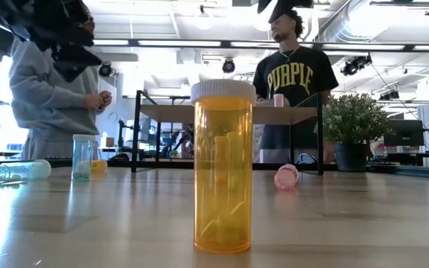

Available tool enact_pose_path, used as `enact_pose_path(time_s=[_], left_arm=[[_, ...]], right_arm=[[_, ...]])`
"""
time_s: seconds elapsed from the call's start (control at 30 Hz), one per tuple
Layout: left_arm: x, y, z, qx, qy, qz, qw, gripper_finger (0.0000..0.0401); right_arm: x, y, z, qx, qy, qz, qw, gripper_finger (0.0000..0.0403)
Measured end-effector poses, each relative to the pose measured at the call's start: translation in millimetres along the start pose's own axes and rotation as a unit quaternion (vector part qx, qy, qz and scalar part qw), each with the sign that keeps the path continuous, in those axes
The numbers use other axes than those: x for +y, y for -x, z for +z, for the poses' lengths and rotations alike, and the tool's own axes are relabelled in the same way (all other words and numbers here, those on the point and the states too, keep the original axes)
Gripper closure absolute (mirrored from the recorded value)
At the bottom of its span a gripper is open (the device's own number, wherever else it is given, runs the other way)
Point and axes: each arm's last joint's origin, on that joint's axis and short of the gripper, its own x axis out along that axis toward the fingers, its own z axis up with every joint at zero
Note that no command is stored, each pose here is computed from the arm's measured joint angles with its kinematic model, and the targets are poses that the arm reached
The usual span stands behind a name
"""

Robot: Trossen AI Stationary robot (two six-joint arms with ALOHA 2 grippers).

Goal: Pick and place medicine bottles onto shelf by color
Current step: Put the top right blue pill bottle on the shelf

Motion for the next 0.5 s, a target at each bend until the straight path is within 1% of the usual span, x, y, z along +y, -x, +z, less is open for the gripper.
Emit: enact_pose_path(time_s=[0.2, 0.5], left_arm=[[-7.6, -21.7, -8.1, 0.074, -0.020, -0.016, 0.997, 0.0220], [-15.0, -46.1, -21.3, 0.138, -0.053, 0.035, 0.988, 0.0220]], right_arm=[[-5.7, 7.2, -2.9, 0.005, 0.003, -0.006, 1.000, 0.0205], [-19.9, 27.5, -5.1, -0.014, -0.001, -0.007, 1.000, 0.0205]])
